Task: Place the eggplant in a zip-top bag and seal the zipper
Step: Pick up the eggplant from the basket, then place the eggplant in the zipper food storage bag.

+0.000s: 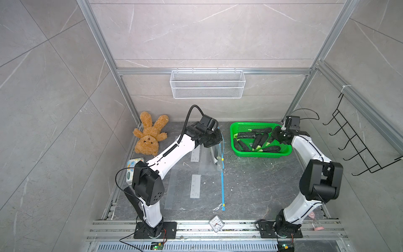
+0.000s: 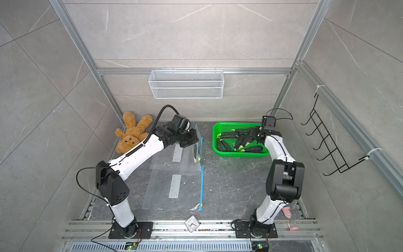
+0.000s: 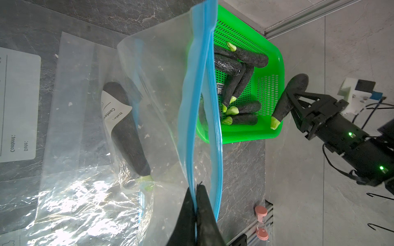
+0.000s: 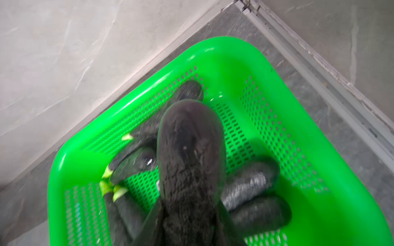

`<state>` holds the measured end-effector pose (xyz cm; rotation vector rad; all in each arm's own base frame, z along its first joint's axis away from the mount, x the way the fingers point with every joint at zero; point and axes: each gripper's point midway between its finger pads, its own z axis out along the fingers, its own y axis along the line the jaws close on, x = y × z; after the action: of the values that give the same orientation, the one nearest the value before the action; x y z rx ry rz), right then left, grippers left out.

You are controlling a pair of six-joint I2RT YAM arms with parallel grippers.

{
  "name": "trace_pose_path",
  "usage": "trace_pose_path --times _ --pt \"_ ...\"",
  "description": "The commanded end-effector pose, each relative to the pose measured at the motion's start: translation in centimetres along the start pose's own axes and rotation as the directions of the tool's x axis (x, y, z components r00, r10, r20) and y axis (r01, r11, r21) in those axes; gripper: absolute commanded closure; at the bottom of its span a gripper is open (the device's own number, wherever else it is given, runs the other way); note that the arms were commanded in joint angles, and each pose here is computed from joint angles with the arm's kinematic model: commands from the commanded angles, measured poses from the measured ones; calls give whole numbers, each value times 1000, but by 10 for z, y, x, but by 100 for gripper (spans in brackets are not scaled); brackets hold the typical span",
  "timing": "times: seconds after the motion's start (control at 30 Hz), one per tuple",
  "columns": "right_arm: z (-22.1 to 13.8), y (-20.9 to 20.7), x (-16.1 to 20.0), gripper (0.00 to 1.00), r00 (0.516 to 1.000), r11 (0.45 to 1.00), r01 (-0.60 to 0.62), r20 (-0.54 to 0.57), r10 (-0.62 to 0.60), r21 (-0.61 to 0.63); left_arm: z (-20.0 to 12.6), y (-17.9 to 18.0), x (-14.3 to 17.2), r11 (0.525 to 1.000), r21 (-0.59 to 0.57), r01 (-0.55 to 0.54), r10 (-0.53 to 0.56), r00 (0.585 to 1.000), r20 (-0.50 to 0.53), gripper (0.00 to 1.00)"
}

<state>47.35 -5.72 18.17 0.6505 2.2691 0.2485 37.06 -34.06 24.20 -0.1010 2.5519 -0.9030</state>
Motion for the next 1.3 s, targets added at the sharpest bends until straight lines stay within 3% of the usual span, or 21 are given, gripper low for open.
trace_pose_path --times 0.0,0.13,0.47,0.83,1.27 --pt "-52 42 -4 86 992 986 108 75 -100 -124 -26 -18 -14 998 54 -23 20 999 50 100" --pt "-95 74 12 85 982 951 169 123 -141 -259 -28 -17 -15 999 47 -27 24 998 52 100" --pt "-173 176 43 86 937 777 336 271 -220 -532 -26 -24 -17 997 71 -20 16 999 43 100" --pt "-185 244 71 87 932 683 349 317 -178 -642 -30 -32 -18 995 97 -16 13 999 39 100" --pt "-157 294 91 87 922 691 372 333 -197 -620 -32 -34 -18 995 103 -11 8 999 31 100"
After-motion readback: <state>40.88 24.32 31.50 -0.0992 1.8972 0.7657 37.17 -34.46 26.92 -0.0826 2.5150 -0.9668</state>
